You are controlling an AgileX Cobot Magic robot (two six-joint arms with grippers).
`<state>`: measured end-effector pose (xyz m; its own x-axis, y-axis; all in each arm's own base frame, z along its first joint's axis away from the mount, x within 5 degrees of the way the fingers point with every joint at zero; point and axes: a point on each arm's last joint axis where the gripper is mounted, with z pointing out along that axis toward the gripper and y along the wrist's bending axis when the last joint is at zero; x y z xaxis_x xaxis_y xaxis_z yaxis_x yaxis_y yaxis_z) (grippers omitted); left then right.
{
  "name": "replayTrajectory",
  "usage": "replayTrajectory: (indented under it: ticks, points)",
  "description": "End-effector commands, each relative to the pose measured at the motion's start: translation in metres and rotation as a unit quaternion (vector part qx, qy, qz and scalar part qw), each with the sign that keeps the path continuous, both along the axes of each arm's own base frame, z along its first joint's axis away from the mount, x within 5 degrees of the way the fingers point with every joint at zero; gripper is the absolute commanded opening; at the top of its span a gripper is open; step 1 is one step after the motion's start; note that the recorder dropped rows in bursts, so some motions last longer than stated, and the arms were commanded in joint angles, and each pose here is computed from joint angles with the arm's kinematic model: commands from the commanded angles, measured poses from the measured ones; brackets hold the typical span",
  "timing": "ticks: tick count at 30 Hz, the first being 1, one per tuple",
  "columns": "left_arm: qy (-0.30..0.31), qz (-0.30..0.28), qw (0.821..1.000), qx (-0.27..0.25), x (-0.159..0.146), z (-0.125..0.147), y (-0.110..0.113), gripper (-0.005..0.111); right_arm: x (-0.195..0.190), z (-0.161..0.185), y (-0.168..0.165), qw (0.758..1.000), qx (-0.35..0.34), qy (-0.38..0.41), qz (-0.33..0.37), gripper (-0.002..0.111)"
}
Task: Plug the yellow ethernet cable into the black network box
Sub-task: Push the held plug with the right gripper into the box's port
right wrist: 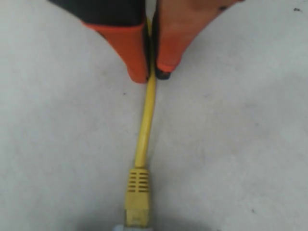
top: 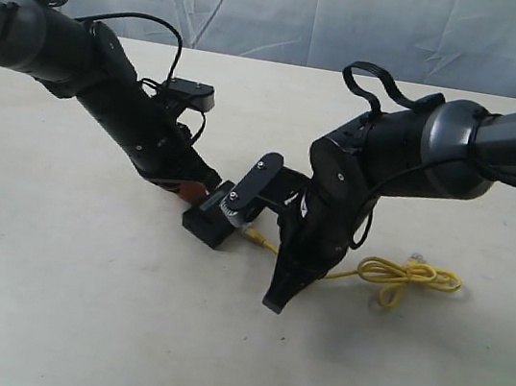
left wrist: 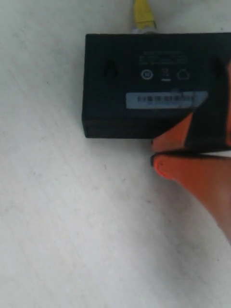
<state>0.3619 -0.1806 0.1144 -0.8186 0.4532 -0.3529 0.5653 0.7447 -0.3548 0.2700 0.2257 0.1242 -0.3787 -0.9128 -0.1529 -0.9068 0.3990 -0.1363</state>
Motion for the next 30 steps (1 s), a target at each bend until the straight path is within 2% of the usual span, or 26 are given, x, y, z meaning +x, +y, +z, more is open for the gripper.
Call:
replayTrajectory:
  ticks: [1,30]
  points:
    - [0.001,-0.004,1.0,-0.001,-0.0006,0.0,-0.0016,0.0,0.0021,0.0045,0.0019,1.0,0.01,-0.01,-0.002,-0.001]
    - [0.002,-0.008,1.0,0.002,-0.0012,-0.0002,-0.0013,0.0,0.006,0.0054,0.0014,0.999,0.001,-0.035,0.029,-0.001]
